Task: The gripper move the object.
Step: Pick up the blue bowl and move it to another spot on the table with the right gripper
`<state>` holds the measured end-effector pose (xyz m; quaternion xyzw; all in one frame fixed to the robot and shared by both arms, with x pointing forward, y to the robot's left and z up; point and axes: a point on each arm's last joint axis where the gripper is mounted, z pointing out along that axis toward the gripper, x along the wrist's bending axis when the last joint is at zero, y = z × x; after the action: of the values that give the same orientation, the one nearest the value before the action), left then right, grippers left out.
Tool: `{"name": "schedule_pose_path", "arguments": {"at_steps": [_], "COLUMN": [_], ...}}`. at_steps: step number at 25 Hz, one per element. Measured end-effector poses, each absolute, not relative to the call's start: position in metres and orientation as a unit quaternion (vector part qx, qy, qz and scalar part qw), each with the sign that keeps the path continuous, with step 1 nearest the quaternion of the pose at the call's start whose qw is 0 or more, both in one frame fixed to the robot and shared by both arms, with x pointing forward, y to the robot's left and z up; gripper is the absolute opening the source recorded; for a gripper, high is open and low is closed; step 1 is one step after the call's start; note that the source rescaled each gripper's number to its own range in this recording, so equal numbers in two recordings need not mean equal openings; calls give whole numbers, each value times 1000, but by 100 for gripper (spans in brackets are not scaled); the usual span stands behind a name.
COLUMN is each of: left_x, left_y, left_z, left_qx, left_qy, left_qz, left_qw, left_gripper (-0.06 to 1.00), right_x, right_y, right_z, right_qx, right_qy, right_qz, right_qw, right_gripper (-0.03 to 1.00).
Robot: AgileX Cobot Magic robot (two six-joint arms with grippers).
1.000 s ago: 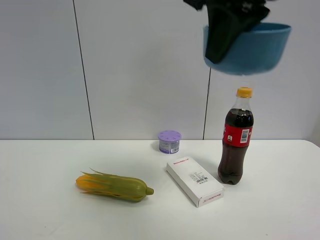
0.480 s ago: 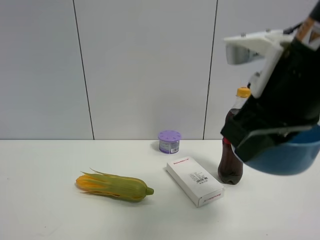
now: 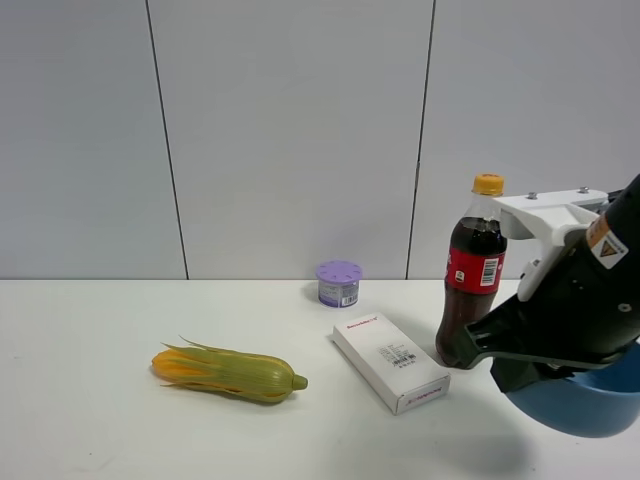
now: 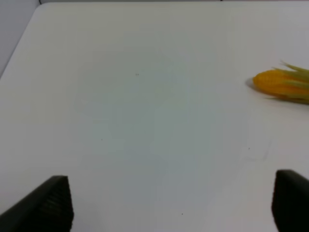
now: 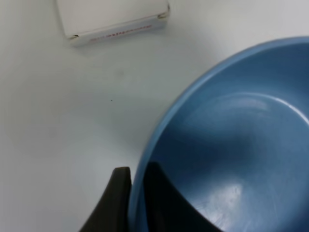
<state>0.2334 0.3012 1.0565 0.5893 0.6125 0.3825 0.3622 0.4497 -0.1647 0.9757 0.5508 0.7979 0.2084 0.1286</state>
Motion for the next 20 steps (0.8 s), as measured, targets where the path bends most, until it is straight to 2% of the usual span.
{"name": "schedule_pose_path", "arguments": {"at_steps": [9, 20], "left_x": [233, 233], "left_y": [301, 301], "left_z": [1057, 1057], "left_qx": [589, 589], "left_qy": [613, 613], "left_qz": [382, 382], "left_qw": [362, 362], "left_gripper": [100, 100], "right_x": [462, 464], "right_y": [-155, -153], "right_z": [941, 940], "right_qx": [553, 550], "right_qy": [806, 805], "right_qz": [181, 194], "right_qw": [110, 112], "right_gripper": [0, 0]}}
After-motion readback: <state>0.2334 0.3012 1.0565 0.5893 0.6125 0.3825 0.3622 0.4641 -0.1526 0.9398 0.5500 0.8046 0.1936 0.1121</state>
